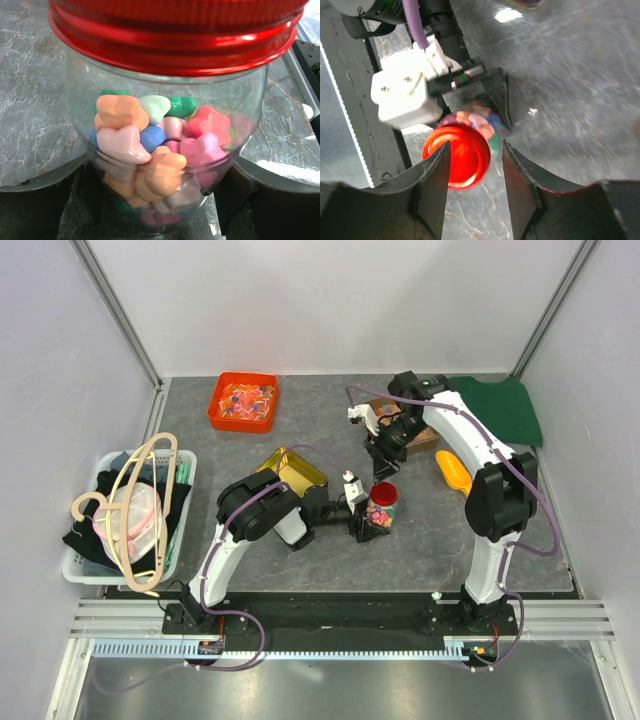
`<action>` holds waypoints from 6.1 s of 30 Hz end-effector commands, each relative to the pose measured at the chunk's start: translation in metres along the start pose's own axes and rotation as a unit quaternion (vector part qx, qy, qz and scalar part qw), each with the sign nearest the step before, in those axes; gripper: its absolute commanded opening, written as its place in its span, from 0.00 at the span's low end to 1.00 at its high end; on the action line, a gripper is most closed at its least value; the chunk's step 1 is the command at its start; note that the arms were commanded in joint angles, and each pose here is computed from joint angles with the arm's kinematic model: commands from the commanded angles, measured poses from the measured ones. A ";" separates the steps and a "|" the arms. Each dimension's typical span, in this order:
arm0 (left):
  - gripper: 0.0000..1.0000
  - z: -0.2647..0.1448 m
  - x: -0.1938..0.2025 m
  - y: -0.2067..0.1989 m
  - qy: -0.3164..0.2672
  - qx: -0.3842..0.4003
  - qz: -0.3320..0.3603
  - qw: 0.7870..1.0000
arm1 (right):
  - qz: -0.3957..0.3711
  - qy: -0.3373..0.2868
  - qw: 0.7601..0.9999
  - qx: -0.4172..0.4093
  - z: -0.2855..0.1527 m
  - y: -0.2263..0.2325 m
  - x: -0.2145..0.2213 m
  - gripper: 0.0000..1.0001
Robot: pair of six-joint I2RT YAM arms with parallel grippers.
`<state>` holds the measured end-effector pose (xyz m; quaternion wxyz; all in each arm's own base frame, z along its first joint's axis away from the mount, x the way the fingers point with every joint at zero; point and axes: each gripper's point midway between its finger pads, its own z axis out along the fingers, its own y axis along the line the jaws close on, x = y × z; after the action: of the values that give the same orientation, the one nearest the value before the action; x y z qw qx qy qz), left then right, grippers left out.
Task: Pack the candies
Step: Screw the bottle lid onto the packing bottle, then place the packing bottle at the center of the board.
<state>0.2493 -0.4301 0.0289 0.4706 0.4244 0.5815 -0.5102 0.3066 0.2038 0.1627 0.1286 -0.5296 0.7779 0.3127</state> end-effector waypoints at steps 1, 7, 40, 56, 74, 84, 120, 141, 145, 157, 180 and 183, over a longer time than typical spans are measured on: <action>0.02 0.001 -0.045 0.005 -0.095 -0.005 0.048 0.994 | -0.020 -0.016 0.999 -0.031 0.006 0.015 -0.018 0.53; 0.02 0.001 -0.044 0.005 -0.094 -0.004 0.048 0.994 | -0.010 0.002 0.999 -0.051 0.019 0.018 -0.003 0.51; 0.02 0.000 -0.045 0.005 -0.095 -0.007 0.045 0.994 | 0.056 0.038 0.997 -0.045 -0.005 0.034 0.064 0.23; 0.02 0.000 -0.044 0.006 -0.094 -0.007 0.046 0.994 | 0.052 0.025 0.998 -0.039 -0.018 0.063 0.068 0.24; 0.02 0.000 -0.044 0.004 -0.093 -0.003 0.046 0.995 | -0.014 -0.020 1.000 -0.010 -0.009 0.011 -0.012 0.50; 0.02 0.000 -0.045 0.006 -0.095 -0.005 0.045 0.994 | -0.005 -0.008 0.999 -0.049 0.014 0.013 -0.003 0.51; 0.02 0.000 -0.045 0.006 -0.096 -0.006 0.043 0.994 | 0.058 0.059 0.994 -0.070 0.007 0.057 0.079 0.25; 0.18 0.003 -0.030 -0.013 -0.077 0.012 0.120 0.990 | 0.001 -0.050 0.997 0.054 -0.037 0.000 0.014 0.54; 0.36 0.005 -0.028 -0.018 -0.075 0.016 0.135 0.988 | -0.003 -0.060 0.997 0.052 -0.039 -0.001 0.011 0.55; 0.99 0.005 -0.007 -0.033 -0.050 -0.009 0.227 0.973 | -0.020 -0.080 0.994 0.066 -0.053 0.001 0.012 0.71; 0.99 -0.066 -0.052 -0.026 -0.042 -0.145 0.263 0.953 | -0.027 -0.126 0.980 0.149 -0.080 -0.001 0.005 0.94; 0.99 -0.078 -0.063 -0.038 -0.049 -0.135 0.280 0.949 | -0.015 -0.135 0.970 0.203 -0.089 -0.021 0.004 0.98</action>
<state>0.2123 -0.3654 0.0273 0.5684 0.5010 0.5755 -0.3078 0.3080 0.1473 0.2063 0.2758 -0.4834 0.7891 0.2598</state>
